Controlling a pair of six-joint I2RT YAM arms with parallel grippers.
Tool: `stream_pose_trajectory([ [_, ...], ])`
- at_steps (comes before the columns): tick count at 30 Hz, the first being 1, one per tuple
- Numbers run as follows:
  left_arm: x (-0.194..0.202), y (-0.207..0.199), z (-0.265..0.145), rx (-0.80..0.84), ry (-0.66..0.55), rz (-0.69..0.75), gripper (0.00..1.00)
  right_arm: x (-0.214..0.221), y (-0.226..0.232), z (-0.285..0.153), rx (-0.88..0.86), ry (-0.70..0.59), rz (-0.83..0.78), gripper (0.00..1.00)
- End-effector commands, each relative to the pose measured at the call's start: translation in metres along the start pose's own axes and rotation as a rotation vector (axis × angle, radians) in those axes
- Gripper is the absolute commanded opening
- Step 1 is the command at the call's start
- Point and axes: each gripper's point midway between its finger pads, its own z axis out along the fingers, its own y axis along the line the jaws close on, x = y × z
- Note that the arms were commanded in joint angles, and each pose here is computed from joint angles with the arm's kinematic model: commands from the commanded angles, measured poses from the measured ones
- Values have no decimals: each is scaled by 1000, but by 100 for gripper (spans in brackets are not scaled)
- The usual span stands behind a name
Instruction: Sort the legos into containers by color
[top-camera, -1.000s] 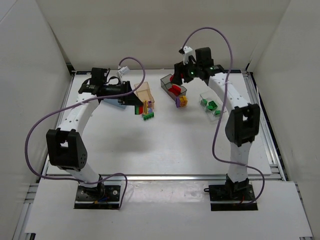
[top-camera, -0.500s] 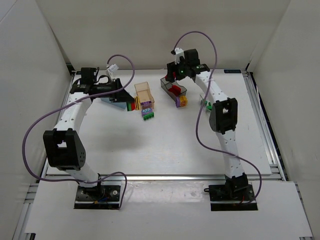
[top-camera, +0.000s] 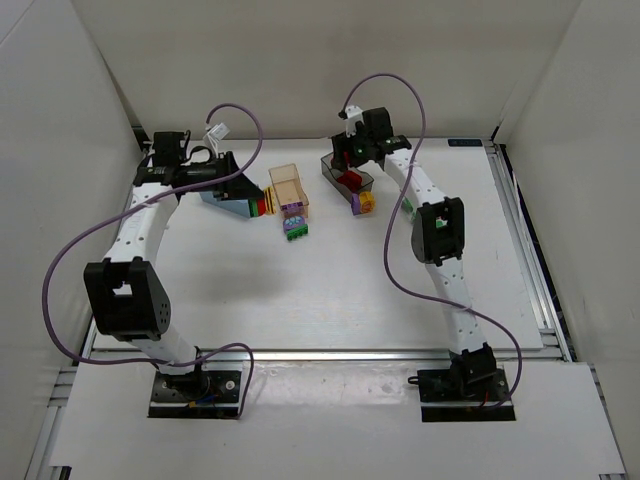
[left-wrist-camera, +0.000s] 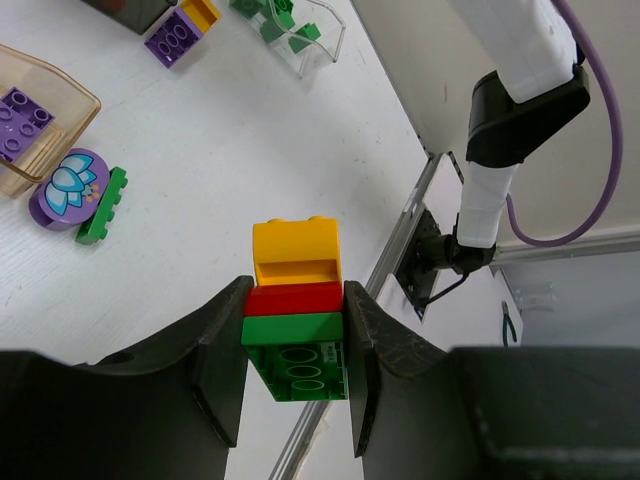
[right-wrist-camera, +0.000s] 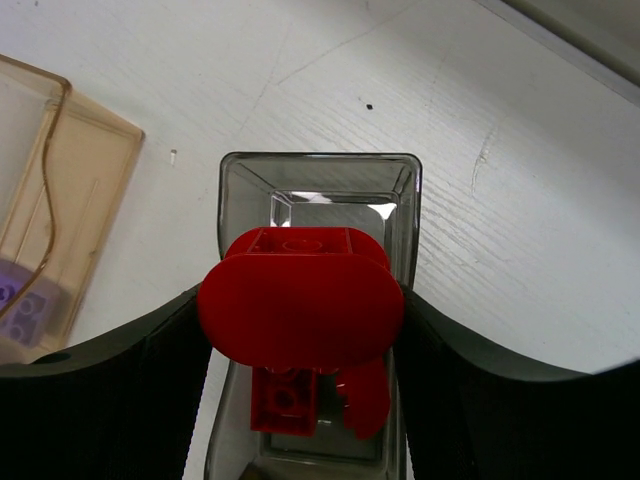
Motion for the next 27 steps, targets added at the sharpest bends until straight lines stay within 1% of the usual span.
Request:
stream_pose_trajectory([
  [1, -13, -16, -6, 32, -21, 46, 10, -26, -8, 2, 30, -84, -43, 51],
  [3, -12, -15, -5, 33, -20, 45, 10, -26, -9, 3, 43, -87, -43, 63],
  [4, -12, -14, -5, 33, -19, 43, 10, -26, -11, 3, 46, -89, -41, 72],
  [6, -13, -13, -4, 34, -18, 41, 10, -28, -10, 2, 44, -90, -50, 76],
  [8, -13, -12, -3, 37, -15, 37, 10, -34, -5, -3, 21, -103, -59, 81],
  [9, -13, -11, -3, 42, -14, 34, 10, -41, -2, -9, 13, -113, -65, 86],
  [12, -13, -13, -2, 53, -12, 30, 10, -46, 9, -18, -29, -120, -75, 88],
  [13, -13, -12, -1, 56, -11, 31, 10, -60, 17, -31, -57, -145, -103, 88],
  [15, -15, -15, -1, 59, -12, 46, 10, -63, 27, -46, -85, -133, -103, 88],
  [16, -16, -15, 0, 60, -11, 52, 10, -69, 38, -57, -134, -143, -108, 88],
  [17, -15, -17, 2, 59, -8, 57, 10, -95, 51, -90, -157, -193, -128, 88],
  [18, -14, -17, 1, 58, -9, 61, 10, -88, 53, -101, -189, -178, -107, 86],
  [19, -14, -17, 1, 58, -10, 72, 10, -97, 69, -122, -270, -203, -104, 86],
  [20, -14, -16, 1, 49, -11, 76, 10, -118, 85, -157, -314, -248, -106, 85],
  [21, -11, -13, 1, 49, -8, 82, 10, -114, 95, -176, -402, -237, -75, 85],
  [23, -3, -22, 14, 80, 26, 96, 10, -123, 116, -212, -505, -240, -12, 85],
  [24, 0, -25, 17, 96, 36, 99, 10, -120, 137, -231, -654, -221, 30, 85],
  [25, 1, -27, 18, 116, 41, 108, 10, -119, 143, -240, -715, -203, 77, 84],
  [26, 2, -30, 20, 160, 49, 104, 10, -116, 152, -248, -784, -153, 187, 84],
  [27, 2, -32, 21, 187, 53, 102, 10, -114, 165, -261, -898, -121, 220, 84],
])
